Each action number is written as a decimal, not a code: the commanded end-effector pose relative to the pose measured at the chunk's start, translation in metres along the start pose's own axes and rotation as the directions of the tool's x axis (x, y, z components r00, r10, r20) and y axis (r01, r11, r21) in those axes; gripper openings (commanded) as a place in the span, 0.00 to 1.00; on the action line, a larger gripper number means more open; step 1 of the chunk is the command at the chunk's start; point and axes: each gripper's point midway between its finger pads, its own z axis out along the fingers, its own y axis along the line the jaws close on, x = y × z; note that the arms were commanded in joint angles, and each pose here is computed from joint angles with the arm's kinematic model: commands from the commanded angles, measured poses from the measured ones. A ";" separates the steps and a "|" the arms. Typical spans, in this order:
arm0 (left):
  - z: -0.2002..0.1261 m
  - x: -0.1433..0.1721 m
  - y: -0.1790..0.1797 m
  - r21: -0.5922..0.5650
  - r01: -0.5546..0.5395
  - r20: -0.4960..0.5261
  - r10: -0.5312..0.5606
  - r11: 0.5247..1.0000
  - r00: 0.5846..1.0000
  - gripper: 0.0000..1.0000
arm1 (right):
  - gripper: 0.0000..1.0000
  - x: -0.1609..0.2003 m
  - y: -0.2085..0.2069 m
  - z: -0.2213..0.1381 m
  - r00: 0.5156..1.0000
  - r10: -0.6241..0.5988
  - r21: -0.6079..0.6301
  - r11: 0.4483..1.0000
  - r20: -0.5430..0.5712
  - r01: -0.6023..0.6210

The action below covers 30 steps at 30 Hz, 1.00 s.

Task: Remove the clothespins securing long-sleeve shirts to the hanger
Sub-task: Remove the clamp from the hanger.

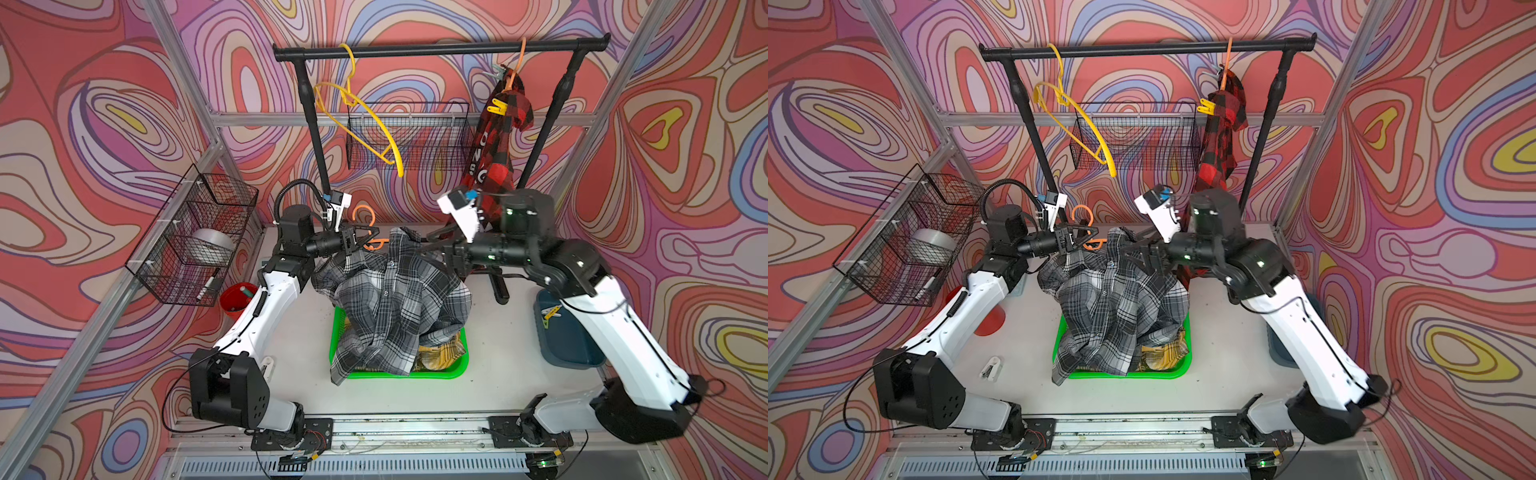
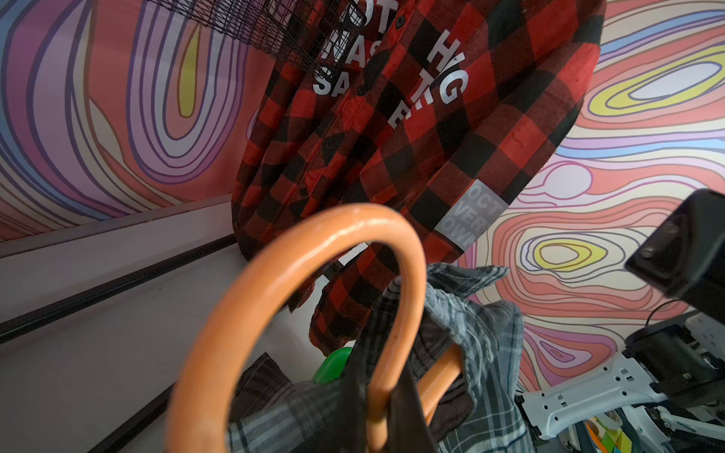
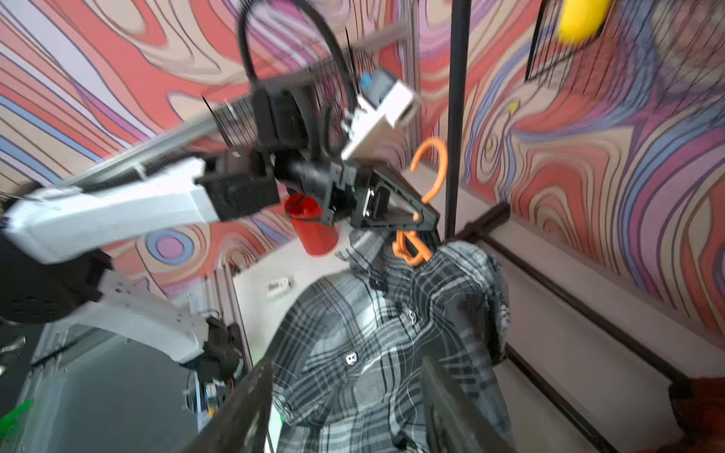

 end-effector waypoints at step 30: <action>-0.080 -0.073 -0.054 0.055 -0.250 0.294 0.223 0.967 0.929 0.64 | 0.00 0.052 -0.063 0.042 0.984 0.019 0.162 0.987 -0.179 0.010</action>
